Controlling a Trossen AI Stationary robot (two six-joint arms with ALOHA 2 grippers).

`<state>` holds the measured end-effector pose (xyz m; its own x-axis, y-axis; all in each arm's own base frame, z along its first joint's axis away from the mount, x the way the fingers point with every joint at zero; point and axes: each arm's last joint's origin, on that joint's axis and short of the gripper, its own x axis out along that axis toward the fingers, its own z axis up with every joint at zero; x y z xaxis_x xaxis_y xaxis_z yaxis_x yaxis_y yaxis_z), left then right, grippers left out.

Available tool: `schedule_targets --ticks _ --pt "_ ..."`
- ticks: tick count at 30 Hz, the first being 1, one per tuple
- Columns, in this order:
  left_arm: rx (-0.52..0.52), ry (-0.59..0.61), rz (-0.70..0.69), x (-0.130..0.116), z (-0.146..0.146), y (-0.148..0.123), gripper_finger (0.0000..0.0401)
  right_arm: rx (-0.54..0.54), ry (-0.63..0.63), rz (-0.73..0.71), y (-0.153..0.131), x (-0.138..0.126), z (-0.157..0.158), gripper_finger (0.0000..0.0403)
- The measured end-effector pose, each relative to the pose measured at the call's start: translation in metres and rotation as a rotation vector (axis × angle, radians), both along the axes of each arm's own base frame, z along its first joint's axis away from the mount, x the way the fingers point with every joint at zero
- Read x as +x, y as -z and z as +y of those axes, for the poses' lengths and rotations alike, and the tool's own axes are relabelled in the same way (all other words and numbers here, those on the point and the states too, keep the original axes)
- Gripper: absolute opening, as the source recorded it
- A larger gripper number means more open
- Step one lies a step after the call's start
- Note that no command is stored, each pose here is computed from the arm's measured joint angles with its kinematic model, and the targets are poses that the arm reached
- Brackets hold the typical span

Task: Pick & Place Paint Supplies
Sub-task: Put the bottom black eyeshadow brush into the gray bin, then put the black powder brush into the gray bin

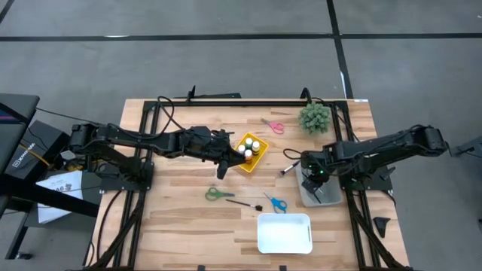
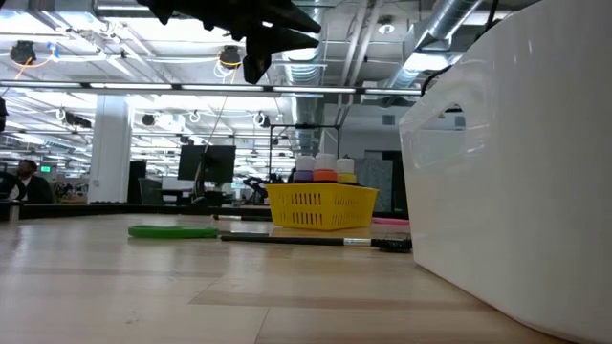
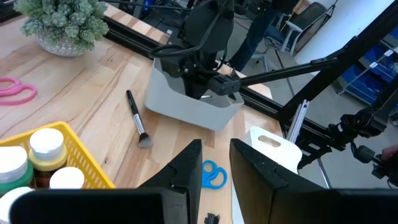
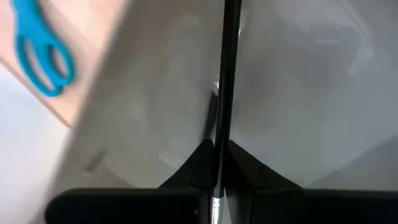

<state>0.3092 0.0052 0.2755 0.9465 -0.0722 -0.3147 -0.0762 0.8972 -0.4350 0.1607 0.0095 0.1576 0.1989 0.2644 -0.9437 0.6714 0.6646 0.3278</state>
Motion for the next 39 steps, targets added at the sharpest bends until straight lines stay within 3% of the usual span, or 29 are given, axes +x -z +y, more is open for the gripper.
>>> schedule_targets --ticks 19,27,39 --pt "0.000 0.001 -0.002 0.000 0.000 0.000 0.0076 0.034 0.059 -0.026 -0.002 0.004 0.001 0.0040" --pt "0.000 0.001 -0.002 0.000 0.000 0.000 0.0076 0.053 0.100 -0.109 -0.015 -0.001 0.000 0.0069" --pt "0.001 0.002 -0.002 0.000 0.000 0.000 0.0076 0.154 0.190 -0.259 -0.043 -0.020 0.007 0.0070"
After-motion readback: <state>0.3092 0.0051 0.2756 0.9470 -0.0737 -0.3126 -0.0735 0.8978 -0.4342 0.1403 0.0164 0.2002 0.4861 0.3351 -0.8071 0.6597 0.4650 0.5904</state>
